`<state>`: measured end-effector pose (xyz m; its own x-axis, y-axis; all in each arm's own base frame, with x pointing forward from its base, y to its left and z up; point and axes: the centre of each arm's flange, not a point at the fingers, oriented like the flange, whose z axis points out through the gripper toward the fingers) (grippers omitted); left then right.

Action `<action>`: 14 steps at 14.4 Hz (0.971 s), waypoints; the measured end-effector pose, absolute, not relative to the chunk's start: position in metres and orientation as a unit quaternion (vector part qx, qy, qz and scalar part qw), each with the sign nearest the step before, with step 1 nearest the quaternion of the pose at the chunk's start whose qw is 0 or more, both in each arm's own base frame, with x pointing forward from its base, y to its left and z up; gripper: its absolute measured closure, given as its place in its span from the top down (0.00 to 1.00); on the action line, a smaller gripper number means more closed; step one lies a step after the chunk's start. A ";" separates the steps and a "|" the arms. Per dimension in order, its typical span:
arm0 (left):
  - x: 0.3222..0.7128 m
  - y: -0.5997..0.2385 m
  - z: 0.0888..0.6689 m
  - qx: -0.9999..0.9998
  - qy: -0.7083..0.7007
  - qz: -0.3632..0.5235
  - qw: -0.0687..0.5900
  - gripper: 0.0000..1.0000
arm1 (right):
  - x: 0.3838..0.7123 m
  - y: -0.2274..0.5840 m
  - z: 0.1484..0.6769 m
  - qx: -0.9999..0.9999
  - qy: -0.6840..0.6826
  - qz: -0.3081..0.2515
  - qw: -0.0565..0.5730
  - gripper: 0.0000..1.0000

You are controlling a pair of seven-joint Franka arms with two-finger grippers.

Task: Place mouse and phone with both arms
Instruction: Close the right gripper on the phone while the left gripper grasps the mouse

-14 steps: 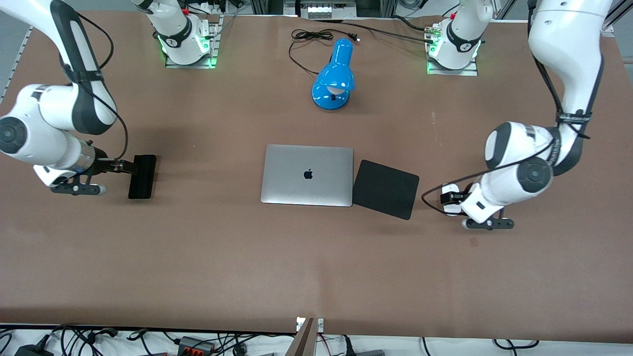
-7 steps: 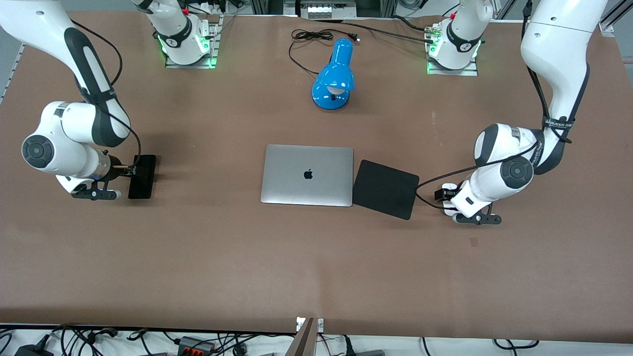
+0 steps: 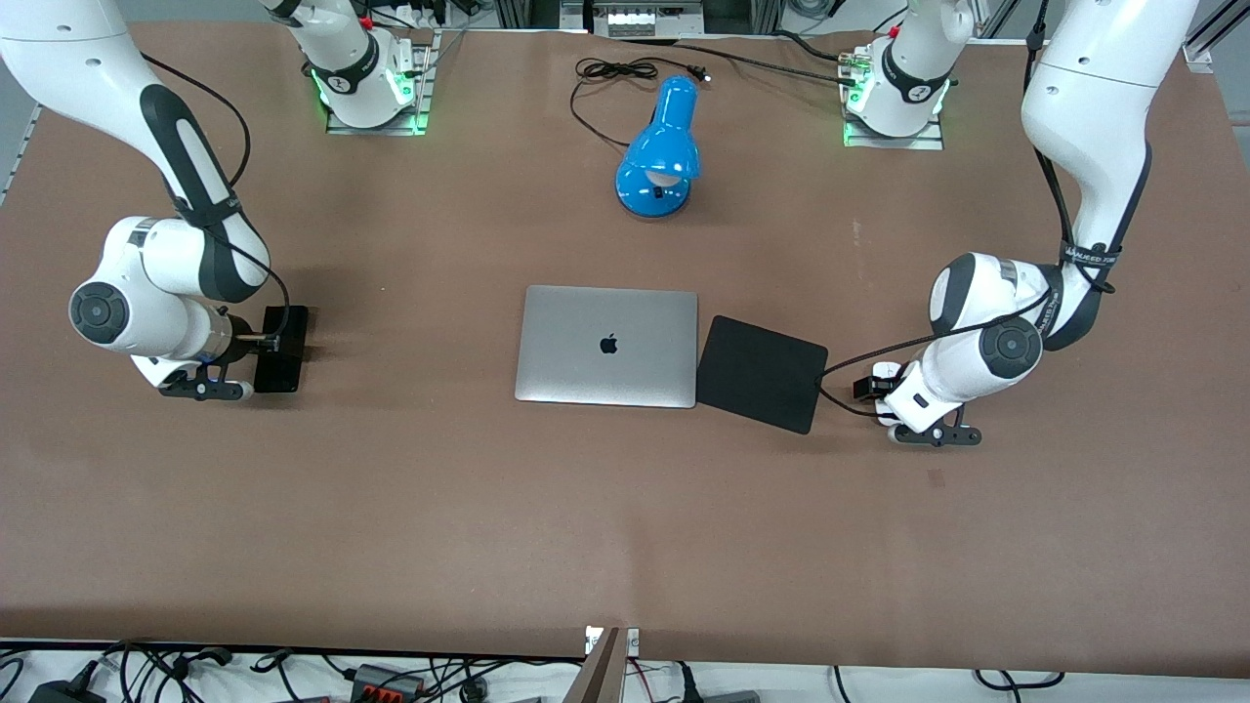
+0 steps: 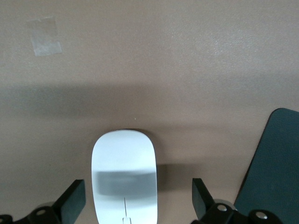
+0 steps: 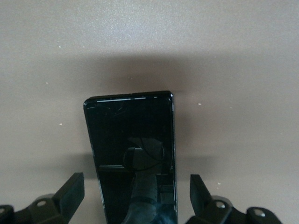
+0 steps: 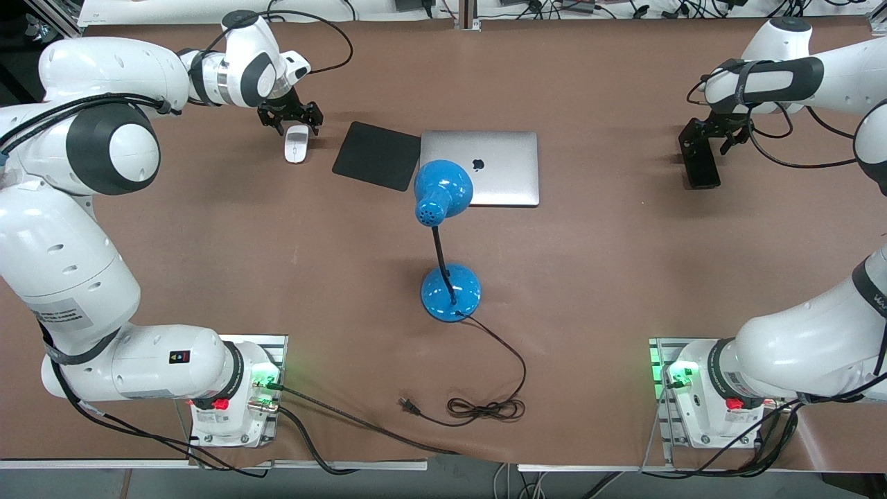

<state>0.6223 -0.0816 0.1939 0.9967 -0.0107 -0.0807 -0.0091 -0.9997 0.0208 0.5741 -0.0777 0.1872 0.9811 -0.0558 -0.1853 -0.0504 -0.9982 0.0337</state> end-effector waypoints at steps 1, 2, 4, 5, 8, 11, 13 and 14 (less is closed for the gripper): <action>0.622 -0.080 0.194 0.999 -0.004 -0.040 0.010 1.00 | 0.574 -0.078 0.185 0.995 -0.027 -0.094 0.014 1.00; 0.623 -0.078 0.193 0.999 -0.003 -0.040 0.010 1.00 | 0.574 -0.078 0.182 0.995 -0.027 -0.095 0.014 1.00; 0.622 -0.075 0.190 0.999 0.000 -0.041 0.010 1.00 | 0.573 -0.077 0.176 0.995 -0.026 -0.097 0.013 1.00; 0.622 -0.074 0.187 0.999 0.000 -0.039 0.011 1.00 | 0.572 -0.077 0.174 0.995 -0.026 -0.098 0.013 1.00; 0.618 -0.074 0.176 0.999 0.000 -0.034 0.014 1.00 | 0.572 -0.077 0.171 0.995 -0.026 -0.098 0.013 1.00; 0.617 -0.074 0.175 0.999 0.000 -0.033 0.015 1.00 | 0.571 -0.077 0.164 0.995 -0.026 -0.099 0.012 1.00; 0.617 -0.074 0.175 0.999 0.000 -0.033 0.015 0.97 | 0.571 -0.077 0.161 0.995 -0.026 -0.100 0.012 1.00; 0.617 -0.074 0.175 0.999 -0.003 -0.032 0.013 0.87 | 0.571 -0.077 0.161 0.995 -0.026 -0.100 0.012 1.00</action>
